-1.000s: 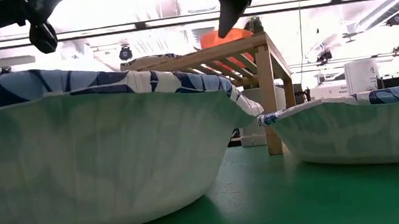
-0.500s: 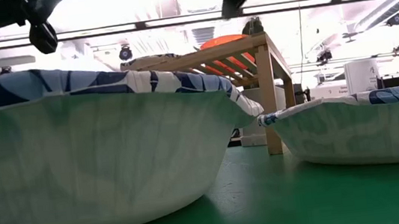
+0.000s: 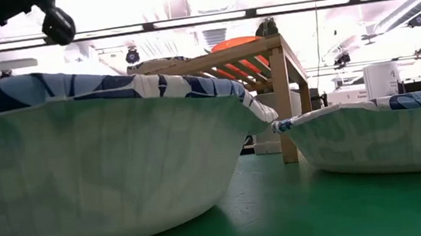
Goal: Place and stack bowls onto a shelf
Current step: Stack the blue and white bowl on top of the blue and white bowl on the shelf
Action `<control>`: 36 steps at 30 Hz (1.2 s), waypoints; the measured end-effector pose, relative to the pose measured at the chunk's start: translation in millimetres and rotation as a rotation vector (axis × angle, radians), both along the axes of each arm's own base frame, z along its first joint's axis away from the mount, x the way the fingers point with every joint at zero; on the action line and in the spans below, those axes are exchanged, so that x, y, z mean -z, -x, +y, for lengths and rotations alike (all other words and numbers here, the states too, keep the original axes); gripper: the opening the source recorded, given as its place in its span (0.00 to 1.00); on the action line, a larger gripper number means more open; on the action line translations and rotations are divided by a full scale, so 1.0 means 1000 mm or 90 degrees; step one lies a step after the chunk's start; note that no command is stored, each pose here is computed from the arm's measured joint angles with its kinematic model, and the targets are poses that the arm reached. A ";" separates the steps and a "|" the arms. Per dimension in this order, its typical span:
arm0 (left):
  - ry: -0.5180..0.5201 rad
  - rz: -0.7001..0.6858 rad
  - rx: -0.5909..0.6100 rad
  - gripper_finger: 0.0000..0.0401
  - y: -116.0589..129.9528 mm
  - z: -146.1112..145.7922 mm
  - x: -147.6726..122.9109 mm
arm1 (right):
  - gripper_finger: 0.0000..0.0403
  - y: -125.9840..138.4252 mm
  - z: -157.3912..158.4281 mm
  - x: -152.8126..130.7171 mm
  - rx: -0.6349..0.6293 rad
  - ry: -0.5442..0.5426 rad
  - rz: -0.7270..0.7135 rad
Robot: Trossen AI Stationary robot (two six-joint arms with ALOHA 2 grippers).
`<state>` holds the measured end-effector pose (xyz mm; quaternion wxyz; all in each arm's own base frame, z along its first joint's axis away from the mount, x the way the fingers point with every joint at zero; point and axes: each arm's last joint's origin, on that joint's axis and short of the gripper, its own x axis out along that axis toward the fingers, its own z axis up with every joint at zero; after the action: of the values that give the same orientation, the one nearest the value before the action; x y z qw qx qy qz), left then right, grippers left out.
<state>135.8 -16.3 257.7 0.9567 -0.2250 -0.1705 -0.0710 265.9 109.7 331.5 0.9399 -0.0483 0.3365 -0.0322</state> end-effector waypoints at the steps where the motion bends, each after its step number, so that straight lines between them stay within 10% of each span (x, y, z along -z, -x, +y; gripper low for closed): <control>1: -0.001 0.009 0.007 0.00 -0.004 -0.002 -0.002 | 0.28 0.002 0.003 0.004 -0.007 -0.006 -0.015; 8: -0.041 0.192 0.047 0.00 -0.044 -0.020 -0.020 | 0.28 0.015 0.006 0.035 -0.051 -0.007 -0.079; 21: -0.255 0.876 0.108 0.01 -0.113 -0.058 0.022 | 0.28 0.043 -0.008 0.056 -0.065 -0.027 -0.182; 36: -0.415 1.023 0.118 0.32 -0.154 -0.071 0.072 | 0.28 0.048 -0.011 0.059 -0.061 -0.037 -0.191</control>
<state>290.0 -87.3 185.8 0.7945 0.0653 0.6036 -0.0137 217.4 98.8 272.2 0.9810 -0.0319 0.1906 0.0157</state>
